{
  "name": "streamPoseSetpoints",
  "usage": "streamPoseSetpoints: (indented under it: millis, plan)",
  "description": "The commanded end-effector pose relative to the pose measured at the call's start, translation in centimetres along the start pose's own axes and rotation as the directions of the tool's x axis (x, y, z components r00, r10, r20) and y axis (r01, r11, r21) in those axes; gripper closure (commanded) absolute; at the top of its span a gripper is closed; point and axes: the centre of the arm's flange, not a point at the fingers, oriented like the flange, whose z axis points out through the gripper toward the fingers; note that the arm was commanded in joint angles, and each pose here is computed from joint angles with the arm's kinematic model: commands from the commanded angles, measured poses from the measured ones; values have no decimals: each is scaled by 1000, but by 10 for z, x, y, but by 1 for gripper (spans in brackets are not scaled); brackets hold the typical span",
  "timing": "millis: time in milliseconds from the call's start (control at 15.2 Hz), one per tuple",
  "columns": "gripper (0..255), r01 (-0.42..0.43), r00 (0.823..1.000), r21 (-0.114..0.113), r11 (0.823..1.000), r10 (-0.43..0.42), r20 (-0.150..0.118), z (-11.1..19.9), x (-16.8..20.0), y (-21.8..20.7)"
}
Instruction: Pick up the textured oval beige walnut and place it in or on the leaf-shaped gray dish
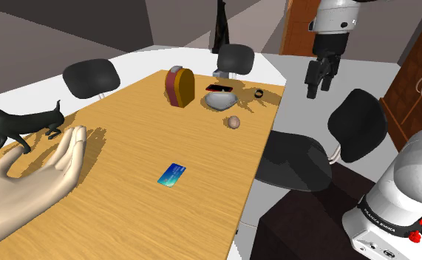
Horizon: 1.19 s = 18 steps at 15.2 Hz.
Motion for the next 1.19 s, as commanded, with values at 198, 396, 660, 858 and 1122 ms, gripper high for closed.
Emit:
streamPoseSetpoints:
  millis: [198,396,660,858,1122]
  plan:
    - [0,-1,1000,-22,1000,1,9,13,36,-19]
    - [0,-2,1000,-44,999,3,17,26,71,-37]
    - [0,-3,1000,-74,997,5,29,46,118,-61]
    - [0,-3,999,-96,995,7,38,61,154,-78]
    - [0,-4,999,-125,992,10,49,82,200,-101]
